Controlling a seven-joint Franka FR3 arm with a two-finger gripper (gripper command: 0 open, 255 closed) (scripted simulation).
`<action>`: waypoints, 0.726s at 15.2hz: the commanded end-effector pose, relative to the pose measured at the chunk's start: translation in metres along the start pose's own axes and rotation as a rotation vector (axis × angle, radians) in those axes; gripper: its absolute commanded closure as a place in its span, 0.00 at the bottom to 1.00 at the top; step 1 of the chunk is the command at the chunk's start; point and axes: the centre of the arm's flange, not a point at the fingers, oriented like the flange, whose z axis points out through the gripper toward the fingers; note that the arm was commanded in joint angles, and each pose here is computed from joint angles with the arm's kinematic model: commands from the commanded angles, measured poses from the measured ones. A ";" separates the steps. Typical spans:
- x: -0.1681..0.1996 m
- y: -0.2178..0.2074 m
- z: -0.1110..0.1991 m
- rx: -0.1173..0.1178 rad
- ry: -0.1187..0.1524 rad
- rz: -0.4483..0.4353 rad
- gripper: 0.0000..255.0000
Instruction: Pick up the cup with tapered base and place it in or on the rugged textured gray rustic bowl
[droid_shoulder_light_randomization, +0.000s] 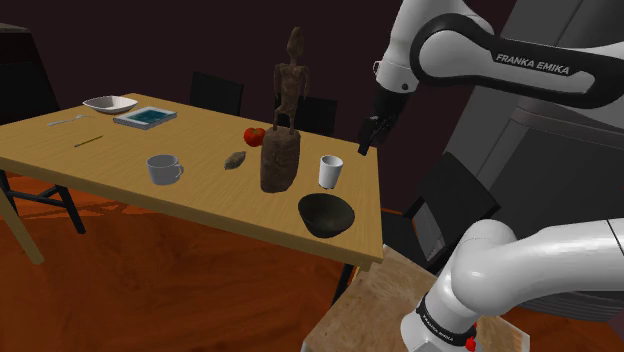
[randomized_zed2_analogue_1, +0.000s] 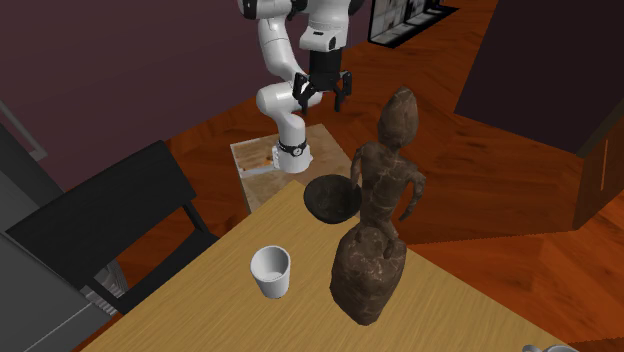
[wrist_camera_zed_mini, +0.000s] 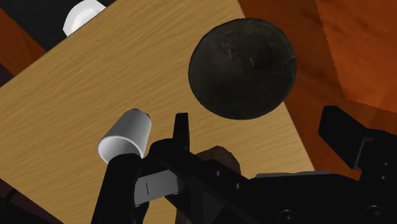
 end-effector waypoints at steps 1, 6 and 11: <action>0.000 0.000 0.000 0.000 0.000 0.000 0.00; 0.043 0.024 0.045 -0.003 -0.007 0.038 0.00; 0.085 0.049 0.090 -0.005 -0.015 0.075 0.00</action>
